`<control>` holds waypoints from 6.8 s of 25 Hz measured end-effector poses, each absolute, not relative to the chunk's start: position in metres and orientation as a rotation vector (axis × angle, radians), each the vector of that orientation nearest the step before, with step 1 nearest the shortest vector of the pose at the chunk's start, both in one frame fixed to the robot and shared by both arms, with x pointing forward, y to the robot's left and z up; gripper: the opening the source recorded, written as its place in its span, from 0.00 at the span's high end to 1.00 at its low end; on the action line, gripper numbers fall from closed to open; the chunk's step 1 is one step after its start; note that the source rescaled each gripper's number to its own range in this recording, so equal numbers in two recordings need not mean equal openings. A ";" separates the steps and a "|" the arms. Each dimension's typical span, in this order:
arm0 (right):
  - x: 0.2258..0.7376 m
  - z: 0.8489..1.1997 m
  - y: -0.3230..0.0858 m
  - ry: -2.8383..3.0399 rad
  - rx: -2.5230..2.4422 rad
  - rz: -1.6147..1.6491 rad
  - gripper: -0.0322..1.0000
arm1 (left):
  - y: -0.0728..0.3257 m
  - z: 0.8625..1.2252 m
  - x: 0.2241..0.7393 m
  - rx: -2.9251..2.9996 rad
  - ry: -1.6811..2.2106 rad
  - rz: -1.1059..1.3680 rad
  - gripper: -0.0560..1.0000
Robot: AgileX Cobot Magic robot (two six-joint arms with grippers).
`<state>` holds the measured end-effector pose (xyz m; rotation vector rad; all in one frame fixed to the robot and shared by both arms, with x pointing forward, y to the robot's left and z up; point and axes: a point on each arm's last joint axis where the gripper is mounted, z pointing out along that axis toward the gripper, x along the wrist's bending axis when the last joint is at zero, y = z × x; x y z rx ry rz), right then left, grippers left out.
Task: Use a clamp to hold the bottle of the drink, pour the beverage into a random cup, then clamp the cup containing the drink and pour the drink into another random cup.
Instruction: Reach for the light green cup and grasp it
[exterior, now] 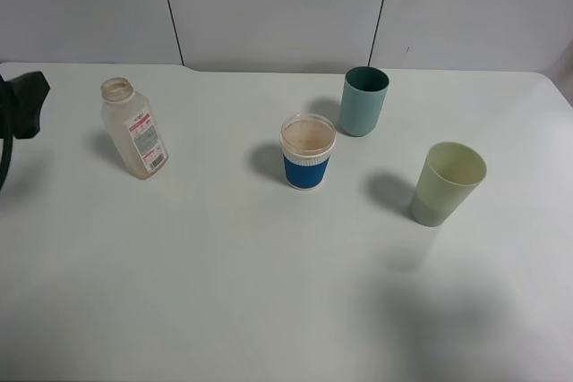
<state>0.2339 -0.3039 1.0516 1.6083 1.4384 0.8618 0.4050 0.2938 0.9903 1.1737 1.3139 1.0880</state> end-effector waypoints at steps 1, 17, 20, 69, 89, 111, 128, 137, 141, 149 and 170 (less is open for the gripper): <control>0.234 1.052 -0.304 1.438 1.608 0.862 0.22 | 0.293 0.998 0.405 1.174 1.307 1.085 0.01; 0.234 1.052 -0.304 1.438 1.608 0.862 0.22 | 0.319 1.093 0.327 1.351 1.468 1.306 0.01; 0.234 1.052 -0.304 1.438 1.608 0.862 0.22 | 0.316 1.099 0.301 1.330 1.502 1.296 0.01; 0.234 1.052 -0.304 1.438 1.608 0.862 0.22 | 0.303 1.055 0.233 1.524 1.553 0.975 0.01; 0.234 1.052 -0.304 1.438 1.608 0.862 0.22 | 0.303 1.055 0.233 1.522 1.555 0.973 0.01; 0.257 1.052 -0.304 1.539 1.711 0.779 0.22 | 0.303 1.055 0.233 1.522 1.555 0.973 0.01; 0.361 1.070 -0.303 1.628 1.651 0.813 0.22 | 0.303 1.055 0.233 1.522 1.555 0.973 0.01; 0.402 1.058 -0.260 1.844 1.406 0.926 0.22 | 0.303 1.055 0.233 1.522 1.555 0.973 0.01; 0.411 1.049 -0.252 1.885 1.420 0.922 0.22 | 0.303 1.055 0.233 1.522 1.555 0.973 0.01; 0.424 1.041 -0.244 1.893 1.433 0.955 0.22 | 0.303 1.055 0.233 1.522 1.555 0.973 0.01; 0.463 1.022 -0.246 1.828 1.433 1.025 0.22 | 0.303 1.055 0.233 1.521 1.555 0.973 0.01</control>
